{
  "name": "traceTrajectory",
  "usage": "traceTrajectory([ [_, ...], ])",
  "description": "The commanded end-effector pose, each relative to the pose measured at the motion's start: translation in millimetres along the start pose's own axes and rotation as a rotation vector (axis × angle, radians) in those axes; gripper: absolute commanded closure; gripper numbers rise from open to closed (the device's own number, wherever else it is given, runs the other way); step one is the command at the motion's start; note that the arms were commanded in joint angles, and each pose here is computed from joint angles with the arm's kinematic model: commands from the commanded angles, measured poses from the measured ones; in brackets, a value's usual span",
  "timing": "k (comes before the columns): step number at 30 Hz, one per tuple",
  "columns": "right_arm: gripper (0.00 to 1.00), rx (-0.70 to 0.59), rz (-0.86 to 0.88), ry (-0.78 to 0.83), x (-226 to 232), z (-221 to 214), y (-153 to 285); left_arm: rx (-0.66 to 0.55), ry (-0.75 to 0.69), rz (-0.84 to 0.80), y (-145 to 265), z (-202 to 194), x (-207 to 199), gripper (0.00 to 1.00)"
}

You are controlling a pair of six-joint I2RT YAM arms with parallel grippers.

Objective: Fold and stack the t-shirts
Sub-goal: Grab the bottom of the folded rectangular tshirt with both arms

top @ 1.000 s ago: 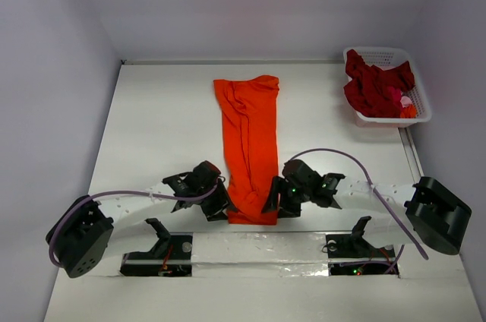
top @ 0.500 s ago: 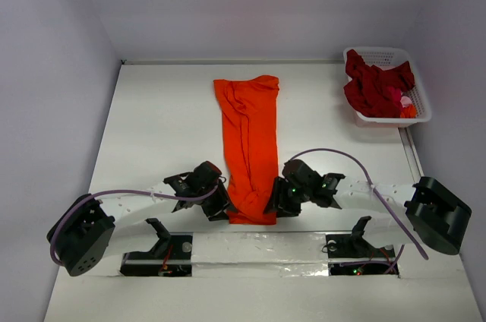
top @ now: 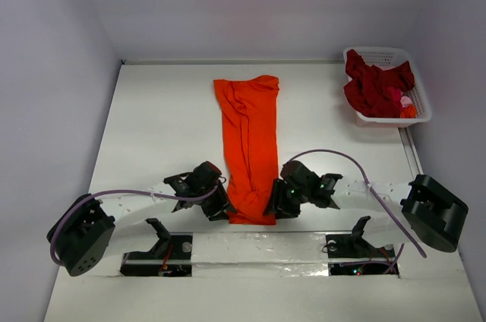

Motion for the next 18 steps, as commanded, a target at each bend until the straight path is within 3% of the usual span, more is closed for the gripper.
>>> traceTrajectory([
  [1, 0.48, -0.007, 0.065, 0.03, 17.9, 1.8, 0.9, -0.005, 0.0, 0.035, -2.5, -1.3, 5.9, 0.67],
  [3, 0.49, -0.004, 0.065, 0.031, 18.4, 1.9, -0.3, -0.002, 0.0, 0.034, -3.5, -1.2, 5.5, 0.67],
  [7, 0.59, 0.002, 0.061, 0.031, 17.9, 1.9, -2.0, -0.003, 0.001, 0.036, -3.4, -0.9, 5.1, 0.68],
  [15, 0.65, -0.01, 0.056, 0.034, 20.0, 3.0, 0.0, -0.003, 0.0, 0.039, -2.7, -1.0, 5.5, 0.71],
  [18, 0.84, -0.008, 0.048, 0.037, 19.6, 3.2, -0.9, -0.002, -0.001, 0.037, -2.5, -0.6, 4.2, 0.78],
])
Point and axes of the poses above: each gripper's point midway between its finger pads, its own y axis back along the fingers, its own x axis along the line the jaws close on, z = x × y, the point moved 8 cm from there along y, back along the fingers, and after that the axes turned 10 degrees about -y, right-handed, at the moved point
